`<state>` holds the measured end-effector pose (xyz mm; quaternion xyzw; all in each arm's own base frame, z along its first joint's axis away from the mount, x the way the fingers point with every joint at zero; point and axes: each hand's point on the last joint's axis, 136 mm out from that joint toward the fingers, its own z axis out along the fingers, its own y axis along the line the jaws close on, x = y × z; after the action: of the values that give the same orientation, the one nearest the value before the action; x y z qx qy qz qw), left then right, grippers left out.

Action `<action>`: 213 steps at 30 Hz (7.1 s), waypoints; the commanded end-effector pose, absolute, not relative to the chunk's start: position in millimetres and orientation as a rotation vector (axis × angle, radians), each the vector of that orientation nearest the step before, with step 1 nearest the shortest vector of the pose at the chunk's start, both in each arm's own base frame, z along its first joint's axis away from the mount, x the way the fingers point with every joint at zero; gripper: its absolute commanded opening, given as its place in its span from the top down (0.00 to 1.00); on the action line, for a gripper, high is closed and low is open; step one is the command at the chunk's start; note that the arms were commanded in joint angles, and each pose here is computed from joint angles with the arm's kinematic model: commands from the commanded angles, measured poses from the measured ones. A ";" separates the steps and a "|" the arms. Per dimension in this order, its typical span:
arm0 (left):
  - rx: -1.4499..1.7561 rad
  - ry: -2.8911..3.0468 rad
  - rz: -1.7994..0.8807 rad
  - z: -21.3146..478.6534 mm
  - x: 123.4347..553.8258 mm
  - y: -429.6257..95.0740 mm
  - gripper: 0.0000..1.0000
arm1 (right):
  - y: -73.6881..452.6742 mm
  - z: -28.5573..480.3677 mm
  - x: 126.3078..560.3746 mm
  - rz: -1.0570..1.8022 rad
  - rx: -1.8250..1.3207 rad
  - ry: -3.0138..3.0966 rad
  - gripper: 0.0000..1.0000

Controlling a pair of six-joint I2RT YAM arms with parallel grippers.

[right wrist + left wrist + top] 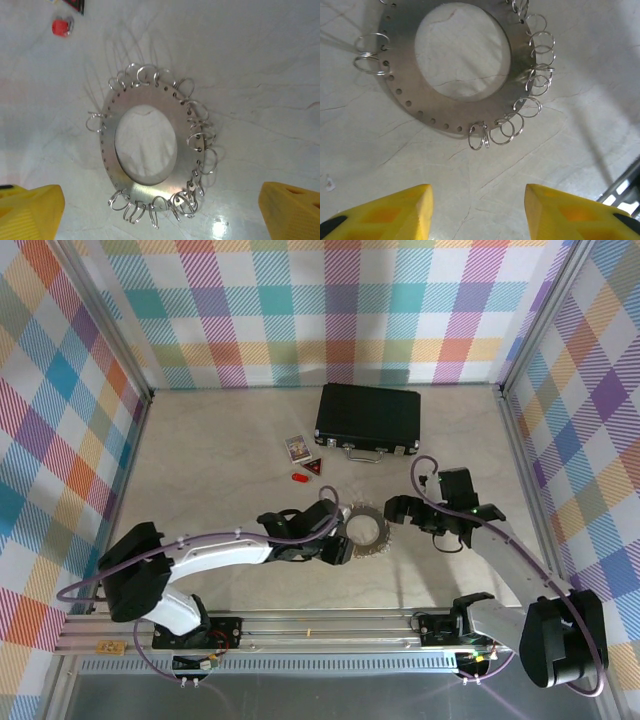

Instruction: Put the keys on the keyring

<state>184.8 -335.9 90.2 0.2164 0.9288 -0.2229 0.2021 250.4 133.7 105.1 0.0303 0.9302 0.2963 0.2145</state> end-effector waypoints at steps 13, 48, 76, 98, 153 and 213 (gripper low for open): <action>0.839 2.575 -0.446 83.9 176.6 -393.9 0.57 | 115.9 102.9 255.6 0.920 0.216 2.506 0.01; 0.903 2.634 -0.196 43.7 184.6 -387.2 0.76 | 108.9 99.7 251.1 0.893 0.237 2.510 0.00; 0.944 2.633 -0.133 29.2 187.1 -384.2 0.50 | 103.3 105.6 251.1 0.867 0.244 2.486 0.00; 0.928 2.613 -0.085 36.8 191.1 -376.0 0.88 | 101.5 108.1 252.1 0.863 0.252 2.469 0.00; 0.993 1.191 -1.102 401.8 94.7 -323.8 1.00 | 210.3 341.0 104.9 1.465 -0.911 1.396 0.30; 1.072 1.011 -1.236 410.9 67.9 -335.0 1.00 | 243.3 392.6 62.4 1.389 -1.070 1.058 0.75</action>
<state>72.2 -339.6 390.9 0.4732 0.4610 -0.5105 0.5505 68.6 246.6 371.8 -0.4408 0.4739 0.5771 0.4981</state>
